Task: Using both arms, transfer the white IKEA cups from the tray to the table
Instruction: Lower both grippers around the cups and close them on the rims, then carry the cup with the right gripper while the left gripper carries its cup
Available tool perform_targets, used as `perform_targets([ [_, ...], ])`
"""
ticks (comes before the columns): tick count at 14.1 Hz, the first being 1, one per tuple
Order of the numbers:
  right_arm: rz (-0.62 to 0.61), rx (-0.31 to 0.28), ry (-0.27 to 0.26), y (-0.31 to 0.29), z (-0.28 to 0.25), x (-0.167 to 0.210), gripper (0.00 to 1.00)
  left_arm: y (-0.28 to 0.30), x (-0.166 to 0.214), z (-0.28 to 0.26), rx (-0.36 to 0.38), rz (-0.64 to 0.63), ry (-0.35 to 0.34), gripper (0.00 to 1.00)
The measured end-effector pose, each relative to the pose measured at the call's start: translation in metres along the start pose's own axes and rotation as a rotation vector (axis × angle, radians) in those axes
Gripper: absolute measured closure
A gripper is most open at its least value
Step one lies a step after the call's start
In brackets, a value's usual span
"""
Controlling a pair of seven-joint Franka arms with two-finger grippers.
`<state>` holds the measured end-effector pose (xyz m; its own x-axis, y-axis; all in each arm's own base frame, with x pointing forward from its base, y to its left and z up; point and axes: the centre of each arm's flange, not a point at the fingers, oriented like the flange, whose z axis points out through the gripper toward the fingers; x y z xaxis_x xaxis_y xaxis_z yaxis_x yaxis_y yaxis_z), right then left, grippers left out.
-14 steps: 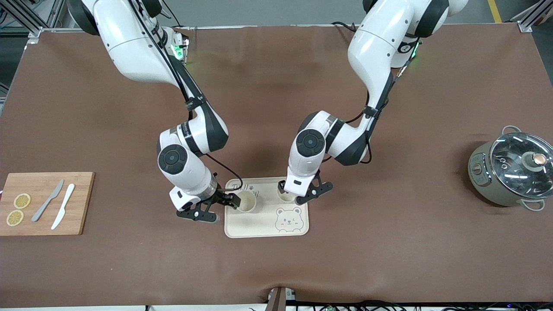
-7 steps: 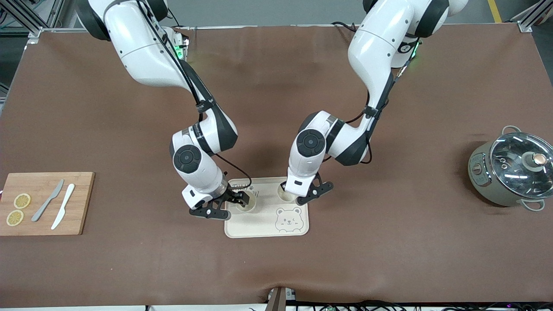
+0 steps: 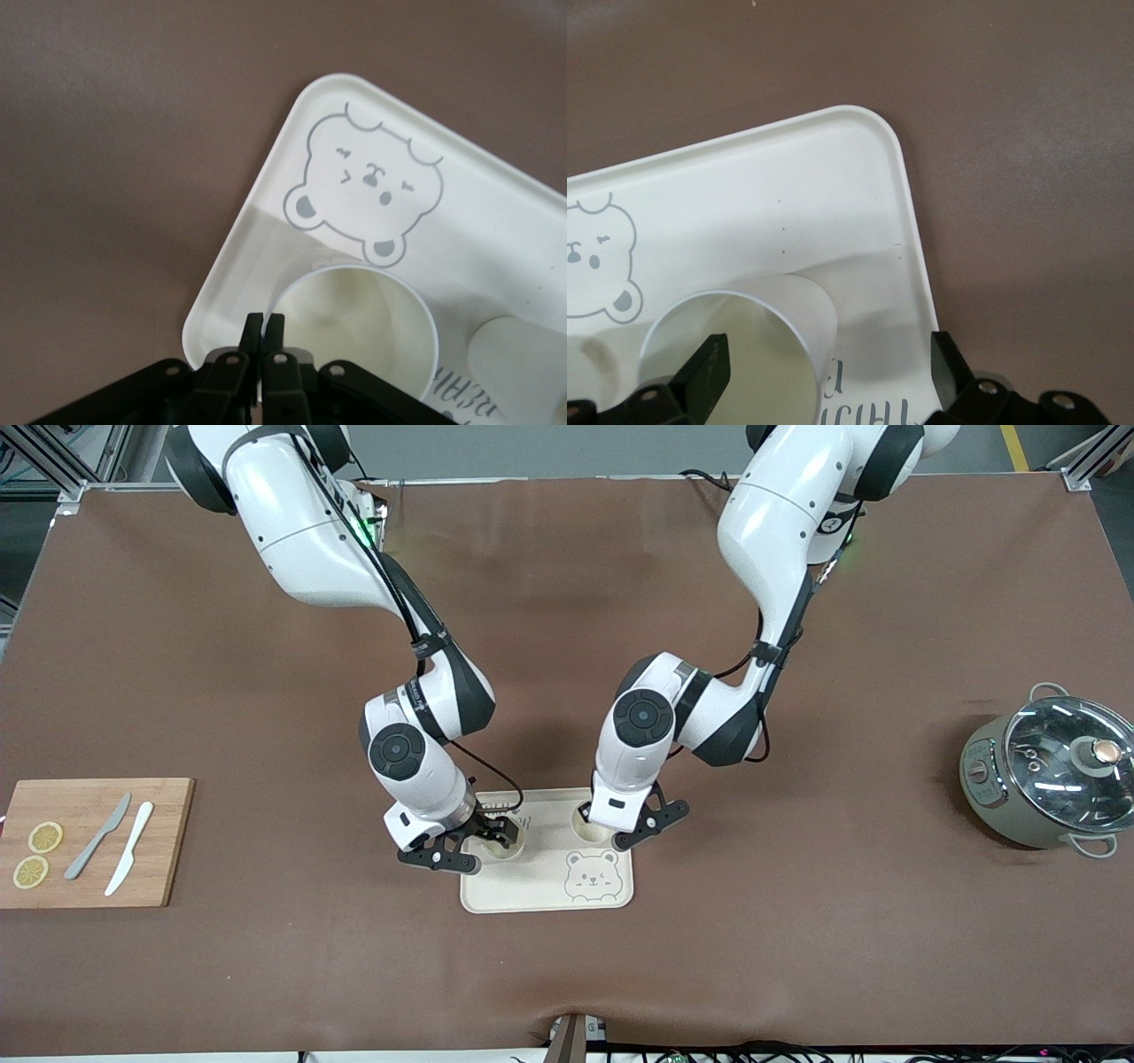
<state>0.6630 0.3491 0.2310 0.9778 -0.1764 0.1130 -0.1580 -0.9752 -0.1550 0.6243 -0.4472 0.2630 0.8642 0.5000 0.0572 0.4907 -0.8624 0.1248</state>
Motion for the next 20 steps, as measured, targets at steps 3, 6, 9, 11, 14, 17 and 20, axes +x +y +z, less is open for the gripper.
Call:
perform_targets([
  [3,0.001,-0.004,-0.003,0.001,0.003,0.000,0.04,-0.002,0.017,-0.025,-0.012,-0.028,0.025,0.97],
  [6,0.005,-0.007,-0.004,0.003,0.006,0.000,0.22,-0.012,0.044,-0.059,-0.021,-0.064,0.052,0.97],
  [9,0.009,-0.008,-0.003,0.004,0.006,0.000,0.58,-0.029,0.077,-0.086,-0.030,-0.108,0.063,0.97],
  [11,0.010,-0.008,-0.003,0.004,0.006,0.000,0.74,-0.042,0.095,-0.095,-0.012,-0.109,0.057,0.97],
  [14,0.011,-0.009,-0.004,0.004,0.006,0.000,0.84,-0.065,0.122,-0.103,0.018,-0.092,0.046,0.97],
  [17,0.010,-0.007,-0.003,0.003,0.006,0.000,0.96,-0.092,0.155,-0.107,0.038,-0.069,0.041,0.97],
  [20,0.009,-0.008,-0.003,0.003,0.006,0.000,0.96,-0.129,0.189,-0.105,0.082,-0.024,0.012,0.97],
])
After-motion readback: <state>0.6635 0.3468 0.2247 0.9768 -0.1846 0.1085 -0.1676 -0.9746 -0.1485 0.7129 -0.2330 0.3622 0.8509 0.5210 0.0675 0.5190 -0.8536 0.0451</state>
